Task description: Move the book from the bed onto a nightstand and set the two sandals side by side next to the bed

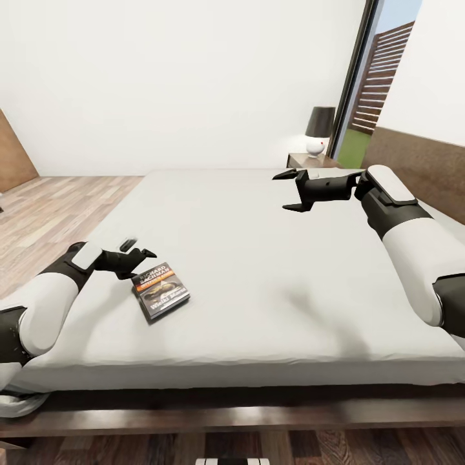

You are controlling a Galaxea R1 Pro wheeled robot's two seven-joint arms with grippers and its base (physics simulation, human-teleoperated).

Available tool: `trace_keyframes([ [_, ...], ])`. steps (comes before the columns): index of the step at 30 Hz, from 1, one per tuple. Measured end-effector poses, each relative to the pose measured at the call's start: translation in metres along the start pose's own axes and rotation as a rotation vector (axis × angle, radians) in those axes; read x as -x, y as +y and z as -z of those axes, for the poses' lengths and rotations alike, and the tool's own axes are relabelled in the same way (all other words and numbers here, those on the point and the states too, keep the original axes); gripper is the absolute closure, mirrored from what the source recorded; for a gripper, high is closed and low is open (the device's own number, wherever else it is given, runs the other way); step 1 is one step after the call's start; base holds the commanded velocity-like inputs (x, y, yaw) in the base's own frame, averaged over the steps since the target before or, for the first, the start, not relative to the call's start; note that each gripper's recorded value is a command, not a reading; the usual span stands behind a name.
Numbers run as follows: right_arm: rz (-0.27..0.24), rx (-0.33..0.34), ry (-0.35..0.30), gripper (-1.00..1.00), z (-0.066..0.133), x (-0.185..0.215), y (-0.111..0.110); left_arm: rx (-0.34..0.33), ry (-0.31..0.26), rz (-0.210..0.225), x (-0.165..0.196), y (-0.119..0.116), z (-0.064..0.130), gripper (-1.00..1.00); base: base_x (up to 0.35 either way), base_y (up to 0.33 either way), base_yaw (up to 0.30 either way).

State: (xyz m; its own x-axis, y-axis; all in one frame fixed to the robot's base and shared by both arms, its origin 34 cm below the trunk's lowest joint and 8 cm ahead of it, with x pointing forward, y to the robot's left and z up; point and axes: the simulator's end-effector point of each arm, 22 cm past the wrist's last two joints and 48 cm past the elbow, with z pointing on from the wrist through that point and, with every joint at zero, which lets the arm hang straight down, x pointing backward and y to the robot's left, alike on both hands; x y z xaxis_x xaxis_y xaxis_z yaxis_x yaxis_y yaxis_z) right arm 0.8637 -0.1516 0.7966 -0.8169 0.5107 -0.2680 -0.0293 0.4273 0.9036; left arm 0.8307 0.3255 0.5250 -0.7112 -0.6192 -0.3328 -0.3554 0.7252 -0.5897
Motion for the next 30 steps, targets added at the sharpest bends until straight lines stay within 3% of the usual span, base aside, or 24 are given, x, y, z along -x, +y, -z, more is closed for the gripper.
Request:
trace_keyframes([
  [30,0.001,-0.002,0.000,-1.00,-0.0001,0.0000,-0.0006,-0.004,-0.014,0.008,0.0023,-0.0006,-0.0009,-1.00,0.006,0.000,0.000],
])
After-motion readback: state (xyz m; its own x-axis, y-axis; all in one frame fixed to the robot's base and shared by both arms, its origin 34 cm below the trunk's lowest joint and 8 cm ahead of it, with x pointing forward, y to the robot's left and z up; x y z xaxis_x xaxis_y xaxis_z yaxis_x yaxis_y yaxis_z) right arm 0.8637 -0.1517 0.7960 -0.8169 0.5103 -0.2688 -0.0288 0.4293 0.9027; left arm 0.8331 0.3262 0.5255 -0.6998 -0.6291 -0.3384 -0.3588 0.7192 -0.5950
